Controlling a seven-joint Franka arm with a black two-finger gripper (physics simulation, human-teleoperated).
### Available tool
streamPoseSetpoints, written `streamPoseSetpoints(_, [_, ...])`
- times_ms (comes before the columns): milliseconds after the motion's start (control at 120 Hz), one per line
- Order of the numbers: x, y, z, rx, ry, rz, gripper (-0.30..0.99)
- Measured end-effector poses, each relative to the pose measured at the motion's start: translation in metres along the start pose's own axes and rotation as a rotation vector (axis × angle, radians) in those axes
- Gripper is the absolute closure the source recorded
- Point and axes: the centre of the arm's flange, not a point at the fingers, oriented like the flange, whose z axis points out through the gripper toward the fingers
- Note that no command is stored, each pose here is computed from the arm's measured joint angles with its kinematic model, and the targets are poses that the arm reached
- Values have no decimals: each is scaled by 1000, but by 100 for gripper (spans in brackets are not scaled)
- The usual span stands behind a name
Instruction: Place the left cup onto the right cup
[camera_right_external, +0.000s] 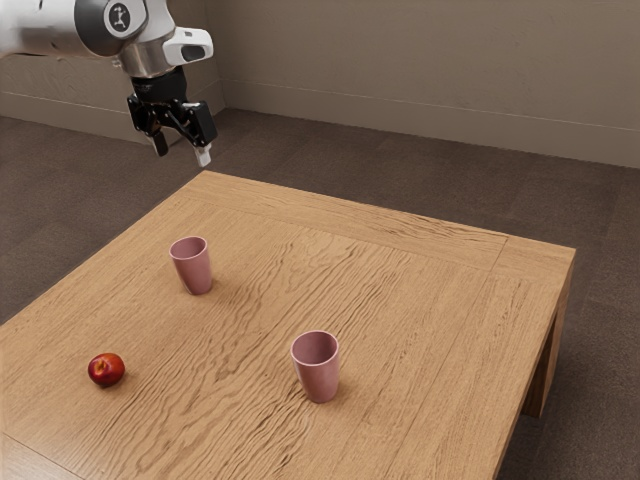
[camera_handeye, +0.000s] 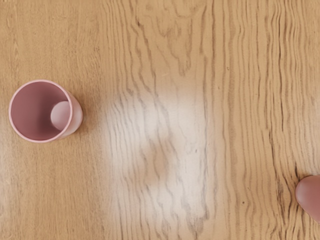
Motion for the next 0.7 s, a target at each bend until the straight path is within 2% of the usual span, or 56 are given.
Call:
streamPoseSetpoints(375, [3, -2, 10, 1, -17, -1, 0])
streamPoseSetpoints(508, [16, -13, 44, 9, -68, -18, 0])
streamPoseSetpoints(700, [31, -68, 106, 22, -122, -88, 0])
